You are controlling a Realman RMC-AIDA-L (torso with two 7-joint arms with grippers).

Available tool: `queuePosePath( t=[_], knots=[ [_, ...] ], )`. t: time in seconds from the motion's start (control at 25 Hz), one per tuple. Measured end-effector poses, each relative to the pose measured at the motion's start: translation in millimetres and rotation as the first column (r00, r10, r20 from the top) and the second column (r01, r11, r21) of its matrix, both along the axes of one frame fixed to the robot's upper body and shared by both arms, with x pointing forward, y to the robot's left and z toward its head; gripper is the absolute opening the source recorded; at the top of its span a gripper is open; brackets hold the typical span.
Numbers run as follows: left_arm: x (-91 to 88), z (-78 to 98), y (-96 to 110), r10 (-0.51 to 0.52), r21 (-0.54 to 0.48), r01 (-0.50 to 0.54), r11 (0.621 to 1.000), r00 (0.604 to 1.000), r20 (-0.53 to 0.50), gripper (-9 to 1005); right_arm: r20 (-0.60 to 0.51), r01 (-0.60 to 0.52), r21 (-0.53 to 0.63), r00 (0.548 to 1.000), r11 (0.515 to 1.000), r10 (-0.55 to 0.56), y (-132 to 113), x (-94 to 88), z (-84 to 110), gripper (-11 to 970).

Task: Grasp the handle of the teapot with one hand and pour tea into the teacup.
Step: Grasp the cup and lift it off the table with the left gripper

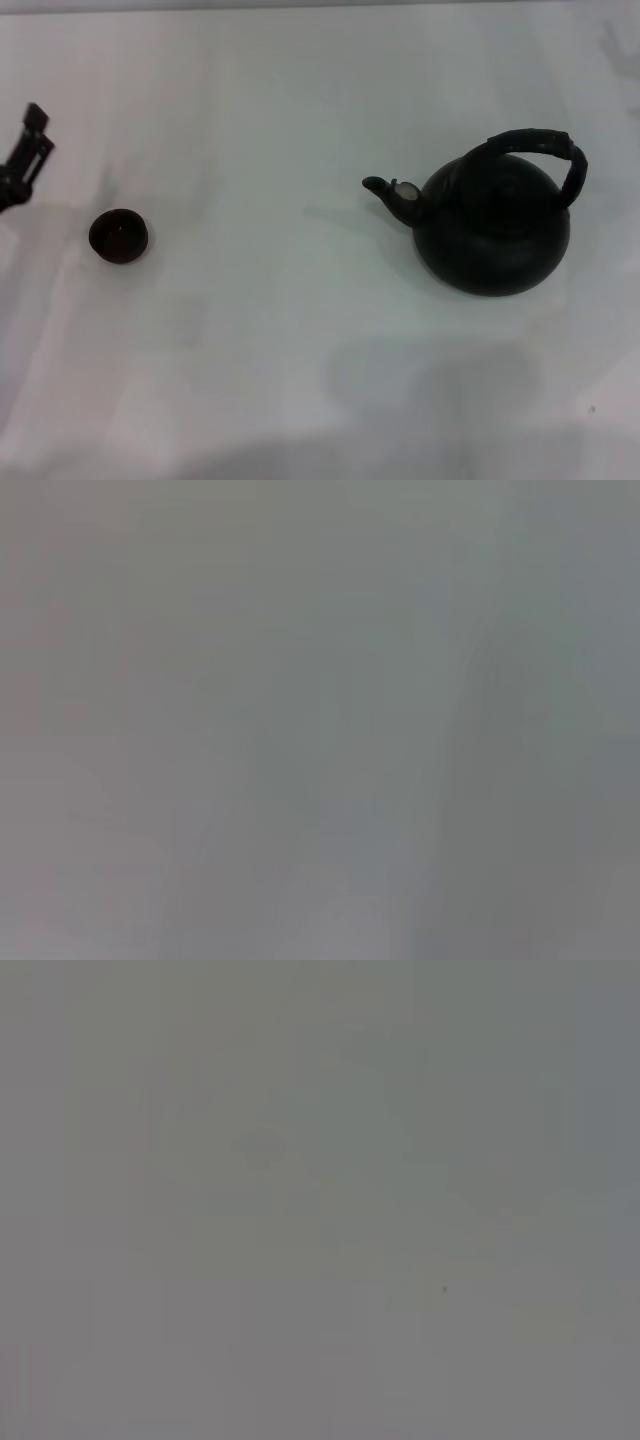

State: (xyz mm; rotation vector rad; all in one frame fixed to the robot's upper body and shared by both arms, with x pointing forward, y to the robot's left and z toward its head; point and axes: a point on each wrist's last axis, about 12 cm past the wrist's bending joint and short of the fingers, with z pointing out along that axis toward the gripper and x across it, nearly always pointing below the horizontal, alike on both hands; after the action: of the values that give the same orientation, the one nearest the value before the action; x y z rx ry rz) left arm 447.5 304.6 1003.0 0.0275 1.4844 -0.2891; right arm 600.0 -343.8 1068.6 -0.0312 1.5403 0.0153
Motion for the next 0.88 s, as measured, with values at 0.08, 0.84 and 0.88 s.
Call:
queuePosePath(
  t=[0.08,0.84,0.88],
  knots=[
    [-6.1,-3.0,-2.6,-0.026,0.005,0.026,1.0,1.0,-0.014,887,0.0,0.0,0.001,1.0,1.0,0.0,-0.1,-0.1,0.0,860],
    [-49.6,-24.3,-6.6,-0.108,0.026,0.113,0.993,0.984,-0.144,888,0.006,0.016,0.003,1.0,1.0,-0.016,-2.5,6.8,6.5,859],
    [-48.2,-24.6,-7.1,-0.113,0.029,0.118,0.993,0.983,-0.148,887,0.005,0.016,0.003,1.0,1.0,-0.016,-2.4,6.8,6.4,859]
  ],
)
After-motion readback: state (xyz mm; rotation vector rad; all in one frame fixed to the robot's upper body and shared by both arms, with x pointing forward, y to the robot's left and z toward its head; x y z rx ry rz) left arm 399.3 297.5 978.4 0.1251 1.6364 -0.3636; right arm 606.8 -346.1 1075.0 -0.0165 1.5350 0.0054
